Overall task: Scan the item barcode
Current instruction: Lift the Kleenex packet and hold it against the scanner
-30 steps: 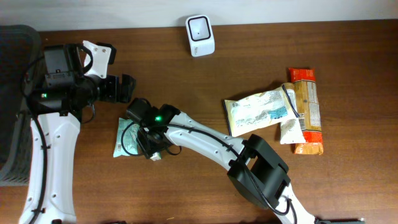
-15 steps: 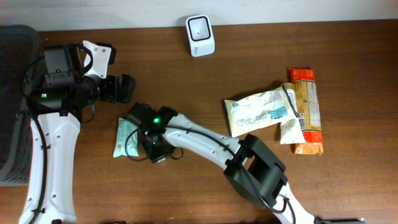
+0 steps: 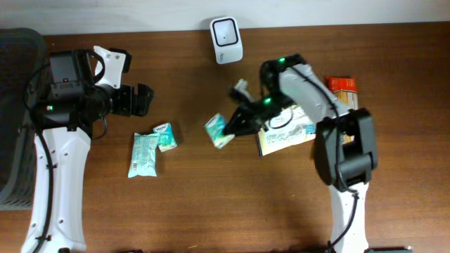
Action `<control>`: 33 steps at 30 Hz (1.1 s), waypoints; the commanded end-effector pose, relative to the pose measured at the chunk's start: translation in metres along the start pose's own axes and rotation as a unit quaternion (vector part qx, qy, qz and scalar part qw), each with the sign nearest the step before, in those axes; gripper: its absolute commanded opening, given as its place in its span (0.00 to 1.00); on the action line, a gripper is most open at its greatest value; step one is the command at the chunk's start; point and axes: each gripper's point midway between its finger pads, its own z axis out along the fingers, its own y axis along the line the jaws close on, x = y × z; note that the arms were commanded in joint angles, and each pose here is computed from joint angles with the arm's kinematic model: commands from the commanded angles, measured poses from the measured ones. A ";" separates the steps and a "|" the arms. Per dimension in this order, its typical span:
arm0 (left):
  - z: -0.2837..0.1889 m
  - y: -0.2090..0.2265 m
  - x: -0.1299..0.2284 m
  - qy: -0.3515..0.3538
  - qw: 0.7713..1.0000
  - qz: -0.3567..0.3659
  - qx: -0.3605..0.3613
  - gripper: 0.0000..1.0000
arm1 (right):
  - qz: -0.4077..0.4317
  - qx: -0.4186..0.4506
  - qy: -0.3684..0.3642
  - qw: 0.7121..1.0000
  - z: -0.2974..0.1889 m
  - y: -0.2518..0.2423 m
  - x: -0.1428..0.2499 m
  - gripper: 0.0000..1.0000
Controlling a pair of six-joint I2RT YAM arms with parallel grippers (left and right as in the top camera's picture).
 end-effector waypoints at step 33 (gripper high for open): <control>-0.008 0.000 -0.006 -0.012 1.000 0.011 -0.003 0.99 | -0.060 0.507 -0.238 0.826 -0.146 0.041 -0.068 0.04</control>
